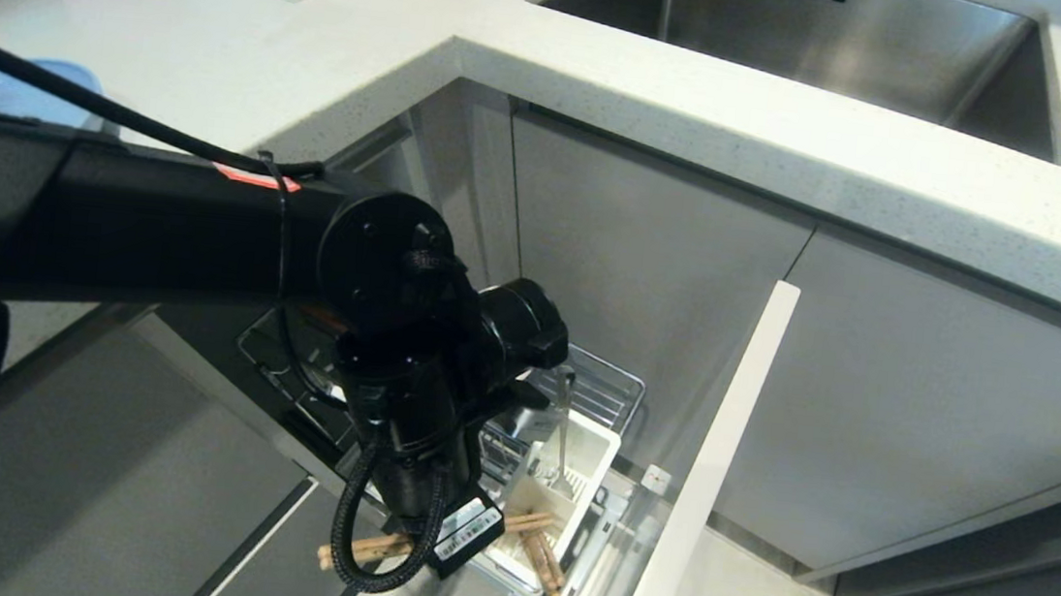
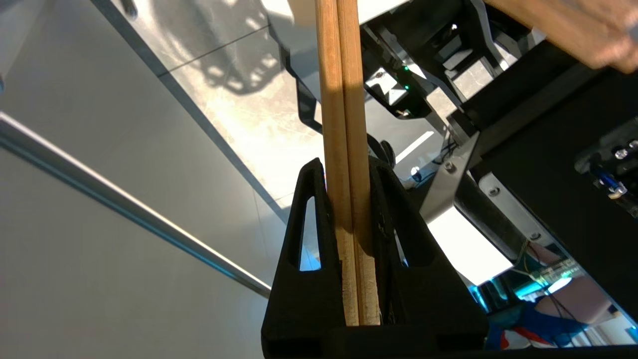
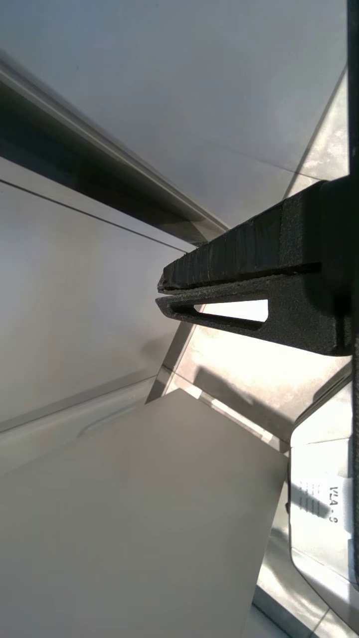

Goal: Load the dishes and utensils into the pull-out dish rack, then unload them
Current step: Pick up the chopsticks and place it in the cupboard

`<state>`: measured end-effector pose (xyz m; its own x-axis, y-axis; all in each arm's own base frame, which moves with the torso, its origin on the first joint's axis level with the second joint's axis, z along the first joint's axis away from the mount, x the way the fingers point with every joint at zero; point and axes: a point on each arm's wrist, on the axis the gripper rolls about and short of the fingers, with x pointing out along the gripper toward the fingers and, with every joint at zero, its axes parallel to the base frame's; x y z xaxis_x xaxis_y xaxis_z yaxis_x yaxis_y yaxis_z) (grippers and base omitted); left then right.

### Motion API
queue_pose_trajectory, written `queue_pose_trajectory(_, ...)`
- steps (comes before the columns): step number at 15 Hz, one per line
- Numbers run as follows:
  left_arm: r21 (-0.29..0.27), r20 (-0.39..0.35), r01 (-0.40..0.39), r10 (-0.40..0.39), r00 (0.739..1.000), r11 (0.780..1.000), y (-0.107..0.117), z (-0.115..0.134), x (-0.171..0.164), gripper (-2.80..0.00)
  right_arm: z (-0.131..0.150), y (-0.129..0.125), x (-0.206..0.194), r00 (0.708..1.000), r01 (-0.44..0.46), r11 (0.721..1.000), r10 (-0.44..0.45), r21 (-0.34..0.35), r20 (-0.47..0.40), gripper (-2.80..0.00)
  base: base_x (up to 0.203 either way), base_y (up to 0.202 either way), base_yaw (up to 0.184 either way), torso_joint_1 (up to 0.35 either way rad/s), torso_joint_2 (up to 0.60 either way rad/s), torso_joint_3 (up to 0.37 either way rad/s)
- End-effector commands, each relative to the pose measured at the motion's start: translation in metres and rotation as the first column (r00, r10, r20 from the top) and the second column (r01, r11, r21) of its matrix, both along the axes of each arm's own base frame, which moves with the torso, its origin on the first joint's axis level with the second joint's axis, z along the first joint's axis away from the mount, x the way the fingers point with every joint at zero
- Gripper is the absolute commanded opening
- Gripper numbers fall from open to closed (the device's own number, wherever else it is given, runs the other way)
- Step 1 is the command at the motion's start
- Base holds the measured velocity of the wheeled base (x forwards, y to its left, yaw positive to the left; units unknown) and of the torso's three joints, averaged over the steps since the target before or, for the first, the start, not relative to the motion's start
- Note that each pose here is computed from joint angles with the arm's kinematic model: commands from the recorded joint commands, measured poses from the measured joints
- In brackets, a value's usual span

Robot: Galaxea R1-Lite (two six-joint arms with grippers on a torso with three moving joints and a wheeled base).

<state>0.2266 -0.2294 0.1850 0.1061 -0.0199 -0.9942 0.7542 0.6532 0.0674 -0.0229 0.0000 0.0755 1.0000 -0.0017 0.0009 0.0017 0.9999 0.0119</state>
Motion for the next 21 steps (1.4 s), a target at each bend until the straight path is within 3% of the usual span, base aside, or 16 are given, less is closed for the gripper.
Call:
queue_pose_trajectory(1,0.020,-0.019,0.007,-0.007,1.000,1.000,-0.003,-0.008,0.004,-2.80,0.000,0.000,0.000,1.000,0.000,1.000,0.000,0.000,-0.002,-2.80,0.000,0.000,0.000,0.000,0.00,0.000)
queue_pose_trajectory(21,0.033,-0.037,0.009,-0.008,0.999,0.999,-0.022,-0.033,0.025,-2.80,0.000,0.000,0.000,1.000,0.000,1.000,0.000,0.000,-0.002,-2.80,0.000,0.000,0.000,0.000,0.00,0.000)
